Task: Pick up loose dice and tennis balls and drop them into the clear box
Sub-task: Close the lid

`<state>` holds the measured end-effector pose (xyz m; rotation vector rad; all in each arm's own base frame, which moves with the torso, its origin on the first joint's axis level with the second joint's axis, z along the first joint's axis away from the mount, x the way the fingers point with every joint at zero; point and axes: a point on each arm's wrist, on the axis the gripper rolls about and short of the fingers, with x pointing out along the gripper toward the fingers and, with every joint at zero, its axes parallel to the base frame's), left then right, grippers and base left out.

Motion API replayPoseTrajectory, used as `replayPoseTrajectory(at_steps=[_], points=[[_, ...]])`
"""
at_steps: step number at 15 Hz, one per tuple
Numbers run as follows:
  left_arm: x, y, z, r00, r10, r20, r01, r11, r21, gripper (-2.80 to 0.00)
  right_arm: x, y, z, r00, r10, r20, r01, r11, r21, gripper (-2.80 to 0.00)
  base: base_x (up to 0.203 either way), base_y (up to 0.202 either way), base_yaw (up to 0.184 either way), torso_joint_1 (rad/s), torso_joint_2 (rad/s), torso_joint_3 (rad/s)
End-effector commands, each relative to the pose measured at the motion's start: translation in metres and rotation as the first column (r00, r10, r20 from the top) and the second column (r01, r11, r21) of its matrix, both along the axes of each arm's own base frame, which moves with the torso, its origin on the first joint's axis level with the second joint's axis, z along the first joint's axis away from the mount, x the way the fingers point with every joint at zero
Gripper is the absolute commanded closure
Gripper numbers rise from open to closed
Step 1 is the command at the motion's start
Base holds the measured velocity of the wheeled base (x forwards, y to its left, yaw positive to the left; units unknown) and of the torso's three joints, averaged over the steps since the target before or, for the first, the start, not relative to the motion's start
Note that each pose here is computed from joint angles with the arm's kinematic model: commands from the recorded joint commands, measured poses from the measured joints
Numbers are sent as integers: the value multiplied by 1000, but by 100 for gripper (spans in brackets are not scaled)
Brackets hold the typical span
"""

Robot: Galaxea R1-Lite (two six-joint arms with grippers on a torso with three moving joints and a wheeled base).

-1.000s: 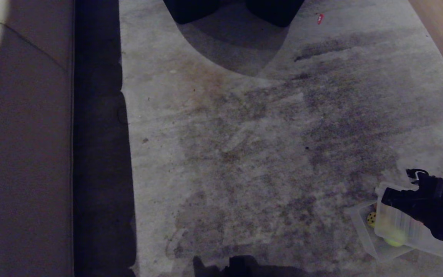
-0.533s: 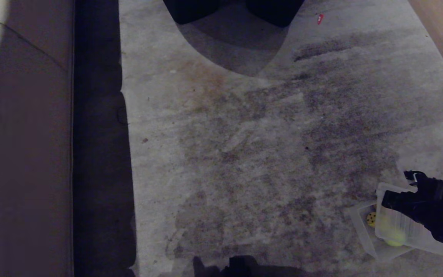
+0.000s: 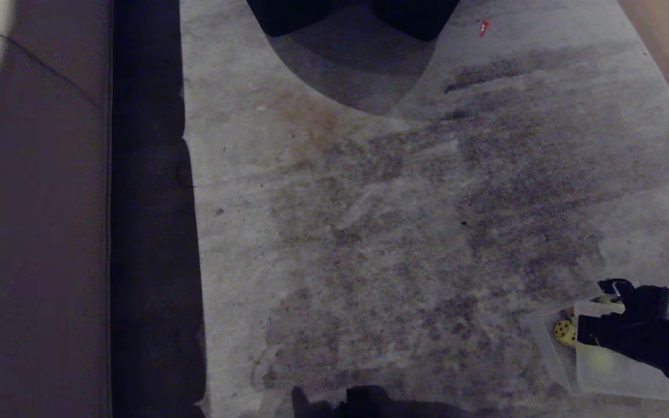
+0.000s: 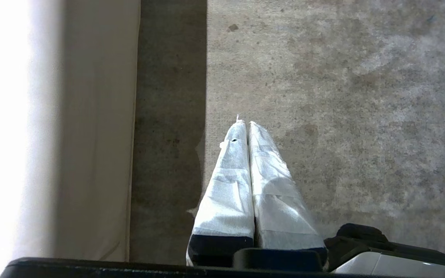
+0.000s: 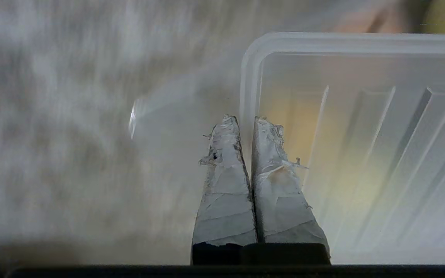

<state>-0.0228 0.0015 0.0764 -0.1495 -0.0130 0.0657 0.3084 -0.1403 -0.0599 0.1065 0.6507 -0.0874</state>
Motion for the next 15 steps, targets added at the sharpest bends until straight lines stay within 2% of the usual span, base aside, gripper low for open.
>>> replayPoseTrajectory(at_steps=[1, 3, 7, 9, 11, 15], points=[[0, 0, 0, 1000, 0, 0, 0, 1000, -1, 0, -9, 4, 1, 1000, 10, -28, -9, 1000, 9, 0, 0, 0, 0, 0, 0, 0], [0, 0, 0, 1000, 0, 1, 0, 1000, -1, 0, -14, 8, 2, 998, 60, -27, -58, 997, 42, 0, 0, 0, 0, 0, 0, 0], [0, 0, 0, 1000, 0, 0, 0, 1000, -1, 0, -26, 10, -3, 975, 207, -76, -214, 972, -98, 0, 0, 0, 0, 0, 0, 0], [0, 0, 0, 1000, 1, 1, -1, 1000, -1, 0, -26, 10, -4, 968, 238, -83, -248, 959, -139, 0, 0, 0, 0, 0, 0, 0], [0, 0, 0, 1000, 0, 0, 0, 1000, -1, 0, -24, 9, -4, 955, 281, -93, -295, 934, -202, 0, 0, 0, 0, 0, 0, 0], [0, 0, 0, 1000, 1, 1, -1, 1000, -1, 0, -26, 15, -12, 926, 349, -145, -374, 899, -227, 0, 0, 0, 0, 0, 0, 0]])
